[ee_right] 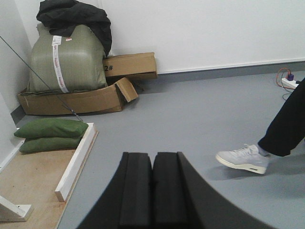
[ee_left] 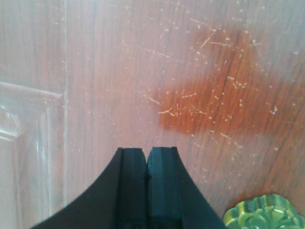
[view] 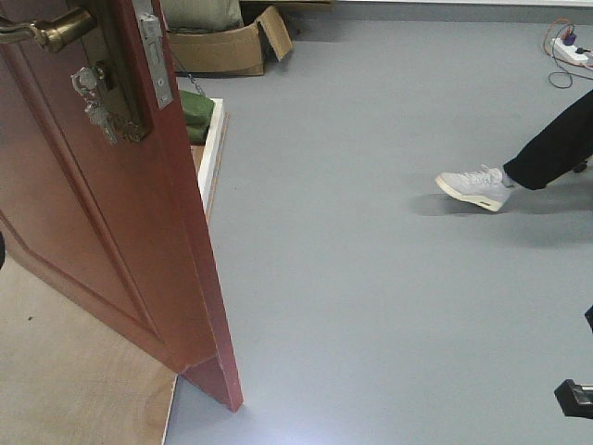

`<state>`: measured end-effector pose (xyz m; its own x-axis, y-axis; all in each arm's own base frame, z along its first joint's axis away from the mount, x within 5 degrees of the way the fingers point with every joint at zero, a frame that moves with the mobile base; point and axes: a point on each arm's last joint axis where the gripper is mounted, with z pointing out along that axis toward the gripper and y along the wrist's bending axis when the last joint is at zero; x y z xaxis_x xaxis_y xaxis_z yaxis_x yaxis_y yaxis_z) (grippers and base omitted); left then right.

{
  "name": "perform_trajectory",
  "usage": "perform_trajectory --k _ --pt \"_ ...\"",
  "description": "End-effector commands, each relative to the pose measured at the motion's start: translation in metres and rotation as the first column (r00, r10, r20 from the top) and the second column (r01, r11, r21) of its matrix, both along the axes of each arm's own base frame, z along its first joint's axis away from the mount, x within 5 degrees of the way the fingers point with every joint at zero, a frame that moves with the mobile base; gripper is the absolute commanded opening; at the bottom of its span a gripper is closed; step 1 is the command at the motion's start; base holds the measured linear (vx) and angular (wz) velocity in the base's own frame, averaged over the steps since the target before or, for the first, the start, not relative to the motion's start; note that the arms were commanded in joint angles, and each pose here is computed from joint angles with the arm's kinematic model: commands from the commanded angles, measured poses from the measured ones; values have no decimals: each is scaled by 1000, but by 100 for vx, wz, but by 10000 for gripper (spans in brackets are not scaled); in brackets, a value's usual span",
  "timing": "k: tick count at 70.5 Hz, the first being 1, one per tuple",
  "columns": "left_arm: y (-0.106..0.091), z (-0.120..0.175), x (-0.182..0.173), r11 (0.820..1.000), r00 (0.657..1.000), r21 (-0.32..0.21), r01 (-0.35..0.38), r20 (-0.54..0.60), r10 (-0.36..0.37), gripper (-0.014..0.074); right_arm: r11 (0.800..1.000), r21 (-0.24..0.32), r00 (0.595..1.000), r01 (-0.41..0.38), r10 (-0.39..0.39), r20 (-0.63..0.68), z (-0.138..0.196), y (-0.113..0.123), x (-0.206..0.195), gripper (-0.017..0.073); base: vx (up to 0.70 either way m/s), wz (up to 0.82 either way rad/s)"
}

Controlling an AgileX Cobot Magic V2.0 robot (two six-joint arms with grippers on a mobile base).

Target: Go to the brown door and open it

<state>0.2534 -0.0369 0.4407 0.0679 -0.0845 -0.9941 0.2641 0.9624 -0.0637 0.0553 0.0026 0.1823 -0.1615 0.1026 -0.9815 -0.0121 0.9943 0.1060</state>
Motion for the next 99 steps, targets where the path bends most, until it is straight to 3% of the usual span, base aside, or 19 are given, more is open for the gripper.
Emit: perform_trajectory --k 1,99 --pt "-2 16 -9 995 999 -94 34 45 -30 11 1000 -12 996 8 -7 86 7 -1 0 0 0 0" --pt "-2 16 -9 995 998 -94 35 46 -30 11 1000 -12 996 8 -7 86 7 -1 0 0 12 -4"
